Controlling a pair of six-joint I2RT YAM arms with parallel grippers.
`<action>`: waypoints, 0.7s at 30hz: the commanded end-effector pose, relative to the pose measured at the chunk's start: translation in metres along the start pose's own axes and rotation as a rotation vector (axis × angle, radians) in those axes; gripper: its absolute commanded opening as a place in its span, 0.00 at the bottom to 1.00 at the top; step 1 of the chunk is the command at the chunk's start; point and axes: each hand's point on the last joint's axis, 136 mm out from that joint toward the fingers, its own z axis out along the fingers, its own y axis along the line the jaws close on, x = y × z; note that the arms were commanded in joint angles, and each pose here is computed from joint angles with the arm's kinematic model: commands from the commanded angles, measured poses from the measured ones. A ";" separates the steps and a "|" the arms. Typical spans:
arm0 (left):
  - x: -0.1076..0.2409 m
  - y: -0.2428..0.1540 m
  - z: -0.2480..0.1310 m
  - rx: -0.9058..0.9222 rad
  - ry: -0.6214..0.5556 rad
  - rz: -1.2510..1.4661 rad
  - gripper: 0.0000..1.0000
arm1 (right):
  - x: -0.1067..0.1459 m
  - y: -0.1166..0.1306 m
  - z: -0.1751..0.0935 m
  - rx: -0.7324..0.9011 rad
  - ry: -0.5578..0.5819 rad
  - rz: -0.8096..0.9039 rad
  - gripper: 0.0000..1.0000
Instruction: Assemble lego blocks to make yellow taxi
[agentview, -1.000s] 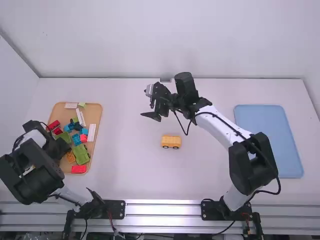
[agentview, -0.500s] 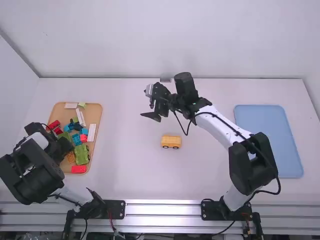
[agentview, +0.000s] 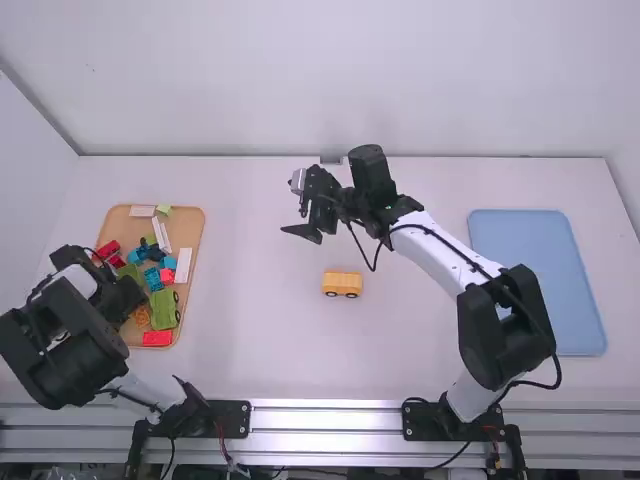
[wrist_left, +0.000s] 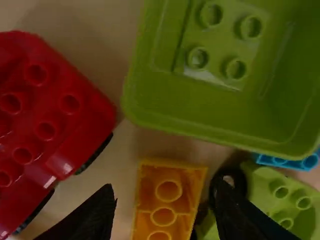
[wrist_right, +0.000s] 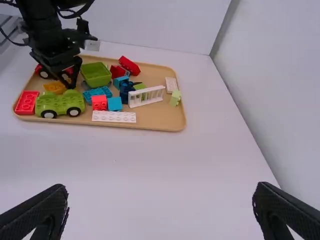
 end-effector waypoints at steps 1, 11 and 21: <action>0.007 -0.003 0.002 -0.013 0.024 0.008 0.54 | -0.009 -0.005 0.002 0.003 -0.014 -0.014 0.99; 0.025 0.001 0.001 -0.115 0.091 -0.014 0.51 | -0.008 -0.005 0.002 0.003 -0.011 -0.012 0.99; 0.028 0.010 0.004 -0.145 0.092 0.070 0.52 | -0.008 -0.005 0.002 0.003 -0.012 -0.013 0.99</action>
